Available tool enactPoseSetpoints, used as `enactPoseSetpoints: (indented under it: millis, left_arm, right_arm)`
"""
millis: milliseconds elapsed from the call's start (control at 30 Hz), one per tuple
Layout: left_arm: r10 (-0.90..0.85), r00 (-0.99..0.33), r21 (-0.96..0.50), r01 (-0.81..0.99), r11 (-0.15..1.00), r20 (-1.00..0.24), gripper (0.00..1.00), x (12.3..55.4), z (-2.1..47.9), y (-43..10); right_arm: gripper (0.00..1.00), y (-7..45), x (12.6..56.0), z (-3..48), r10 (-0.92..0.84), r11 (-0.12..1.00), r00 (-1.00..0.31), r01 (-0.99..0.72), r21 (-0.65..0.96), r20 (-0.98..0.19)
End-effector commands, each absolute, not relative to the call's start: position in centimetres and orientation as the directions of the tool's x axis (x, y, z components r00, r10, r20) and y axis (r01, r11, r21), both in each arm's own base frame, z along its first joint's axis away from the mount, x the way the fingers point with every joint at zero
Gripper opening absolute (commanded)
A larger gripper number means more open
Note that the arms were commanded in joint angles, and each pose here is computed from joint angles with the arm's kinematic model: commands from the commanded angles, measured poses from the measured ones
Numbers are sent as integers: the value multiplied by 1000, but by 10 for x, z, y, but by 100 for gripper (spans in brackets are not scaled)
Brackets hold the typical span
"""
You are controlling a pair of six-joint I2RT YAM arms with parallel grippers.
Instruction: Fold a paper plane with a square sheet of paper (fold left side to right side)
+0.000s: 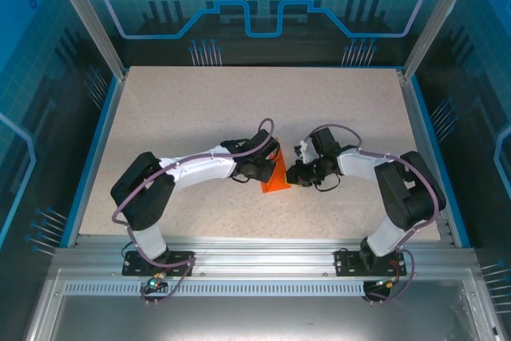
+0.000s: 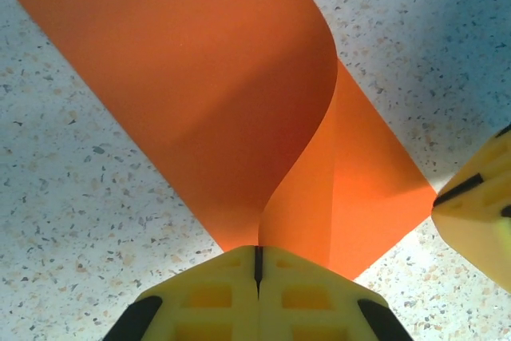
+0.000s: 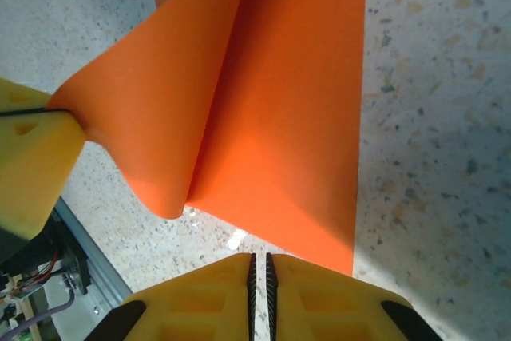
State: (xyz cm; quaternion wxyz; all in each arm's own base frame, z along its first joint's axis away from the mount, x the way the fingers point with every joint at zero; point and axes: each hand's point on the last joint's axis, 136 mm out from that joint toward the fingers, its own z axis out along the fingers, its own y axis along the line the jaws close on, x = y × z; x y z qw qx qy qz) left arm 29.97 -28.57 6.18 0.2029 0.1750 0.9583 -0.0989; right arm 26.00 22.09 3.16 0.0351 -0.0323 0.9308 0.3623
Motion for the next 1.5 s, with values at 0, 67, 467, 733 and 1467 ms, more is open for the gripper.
enactPoseSetpoints:
  millis: [0, 67, 467, 733, 1467]
  left_arm:
    - [332, -850, -106, 406, 908, -409, 5, 299, 64, -281]
    - [337, -850, -97, 406, 909, -406, 5, 302, 62, -280]
    - [339, -857, -65, 392, 918, -388, 5, 319, 46, -274]
    - [346, -856, -42, 390, 920, -384, 5, 326, 41, -269]
    - [345, -867, -27, 380, 925, -359, 5, 331, 25, -269]
  right_arm:
    - [14, 225, 265, 27, -43, 755, -995, -92, 649, -91]
    - [14, 224, 264, 23, -46, 768, -995, -89, 634, -85]
    - [14, 218, 259, 10, -69, 810, -996, -86, 579, -52]
    - [14, 217, 256, 6, -82, 820, -996, -91, 565, -41]
    - [14, 218, 255, 3, -94, 824, -995, -93, 559, -27]
